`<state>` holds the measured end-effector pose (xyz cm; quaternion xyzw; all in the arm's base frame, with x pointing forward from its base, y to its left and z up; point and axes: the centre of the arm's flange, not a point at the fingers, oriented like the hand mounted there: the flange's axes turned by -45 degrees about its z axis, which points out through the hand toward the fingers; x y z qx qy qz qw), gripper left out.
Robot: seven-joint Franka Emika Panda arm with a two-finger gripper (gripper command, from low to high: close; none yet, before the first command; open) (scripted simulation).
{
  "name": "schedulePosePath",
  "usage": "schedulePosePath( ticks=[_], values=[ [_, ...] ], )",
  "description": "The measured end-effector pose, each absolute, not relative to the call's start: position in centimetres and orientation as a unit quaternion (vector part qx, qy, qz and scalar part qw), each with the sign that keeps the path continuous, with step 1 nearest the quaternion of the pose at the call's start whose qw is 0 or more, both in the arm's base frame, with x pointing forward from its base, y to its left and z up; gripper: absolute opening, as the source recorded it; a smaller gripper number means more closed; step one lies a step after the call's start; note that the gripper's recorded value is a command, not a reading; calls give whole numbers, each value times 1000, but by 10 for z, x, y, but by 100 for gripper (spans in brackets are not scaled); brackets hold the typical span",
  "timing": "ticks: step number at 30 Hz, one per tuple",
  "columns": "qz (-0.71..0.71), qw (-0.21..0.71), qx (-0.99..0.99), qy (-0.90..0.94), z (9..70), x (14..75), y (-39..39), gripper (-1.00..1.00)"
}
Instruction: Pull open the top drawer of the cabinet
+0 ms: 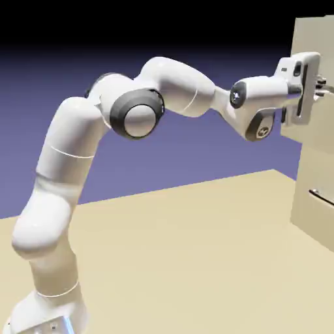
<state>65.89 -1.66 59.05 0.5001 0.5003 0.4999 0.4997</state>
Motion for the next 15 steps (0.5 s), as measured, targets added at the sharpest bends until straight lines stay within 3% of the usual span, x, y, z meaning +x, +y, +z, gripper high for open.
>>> schedulePosePath(
  ticks=[13,14,15],
  values=[
    [500,500,500,500,591,537,-17,-100],
    [500,500,500,500,590,534,-17,100],
    [500,500,500,500,591,534,-16,100]
  ],
)
